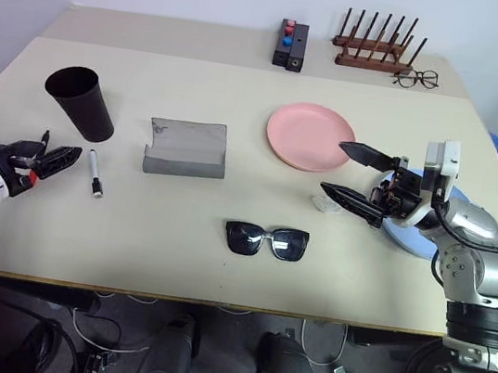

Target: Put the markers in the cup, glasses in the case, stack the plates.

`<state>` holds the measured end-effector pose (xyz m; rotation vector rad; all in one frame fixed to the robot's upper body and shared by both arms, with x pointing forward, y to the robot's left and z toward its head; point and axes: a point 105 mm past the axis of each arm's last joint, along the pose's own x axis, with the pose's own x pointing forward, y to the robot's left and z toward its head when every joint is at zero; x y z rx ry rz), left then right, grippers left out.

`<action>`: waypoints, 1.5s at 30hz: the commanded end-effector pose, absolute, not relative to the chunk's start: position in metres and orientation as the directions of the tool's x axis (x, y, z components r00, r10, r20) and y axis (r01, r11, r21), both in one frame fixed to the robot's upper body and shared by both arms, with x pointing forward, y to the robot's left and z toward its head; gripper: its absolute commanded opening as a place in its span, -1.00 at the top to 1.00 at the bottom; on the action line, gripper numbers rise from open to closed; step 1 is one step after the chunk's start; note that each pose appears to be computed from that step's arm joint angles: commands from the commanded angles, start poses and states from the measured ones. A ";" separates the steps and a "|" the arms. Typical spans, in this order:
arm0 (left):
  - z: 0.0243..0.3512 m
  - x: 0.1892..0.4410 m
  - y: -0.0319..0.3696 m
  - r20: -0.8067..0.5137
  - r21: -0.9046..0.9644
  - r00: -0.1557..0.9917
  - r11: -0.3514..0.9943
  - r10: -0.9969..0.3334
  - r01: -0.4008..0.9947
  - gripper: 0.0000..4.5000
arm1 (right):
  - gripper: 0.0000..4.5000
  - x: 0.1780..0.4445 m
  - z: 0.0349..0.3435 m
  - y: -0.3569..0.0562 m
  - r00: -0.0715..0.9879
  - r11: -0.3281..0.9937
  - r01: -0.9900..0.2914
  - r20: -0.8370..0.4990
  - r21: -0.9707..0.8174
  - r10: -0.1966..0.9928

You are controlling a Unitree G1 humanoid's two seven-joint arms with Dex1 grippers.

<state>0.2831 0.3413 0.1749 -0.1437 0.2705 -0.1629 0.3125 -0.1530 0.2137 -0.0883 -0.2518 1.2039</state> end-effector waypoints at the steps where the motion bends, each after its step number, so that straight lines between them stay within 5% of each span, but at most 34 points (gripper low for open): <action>1: 0.175 0.277 0.379 -0.323 -0.106 0.946 0.993 0.007 -0.044 -1.00 | -0.97 0.309 0.228 -0.145 0.291 0.328 -0.909 0.172 -0.258 0.941; 9: 0.162 0.283 0.422 -0.391 -0.095 0.900 0.964 0.193 -0.248 -1.00 | -0.97 0.308 0.229 -0.141 0.284 0.321 -0.910 0.170 -0.263 0.944; 18: 0.150 0.319 0.410 -0.469 -0.066 0.875 0.982 0.123 -0.174 -1.00 | -0.97 0.306 0.231 -0.142 0.324 0.358 -0.893 0.164 -0.271 0.932; 34: 0.135 0.337 0.417 -0.574 -0.032 0.806 0.979 0.145 -0.199 -1.00 | -0.97 0.298 0.249 -0.141 0.345 0.407 -0.860 0.236 -0.307 0.908; 37: 0.132 0.337 0.418 -0.585 -0.034 0.797 0.977 0.150 -0.209 -0.65 | -1.00 0.297 0.245 -0.142 0.355 0.415 -0.859 0.233 -0.300 0.905; 43: 0.120 0.337 0.410 -0.623 -0.039 0.773 0.982 0.121 -0.185 0.68 | -1.00 0.302 0.243 -0.145 0.363 0.413 -0.859 0.209 -0.303 0.908; 45: 0.120 0.337 0.409 -0.627 -0.043 0.770 0.981 0.119 -0.187 0.98 | -1.00 0.302 0.243 -0.144 0.361 0.412 -0.859 0.209 -0.304 0.909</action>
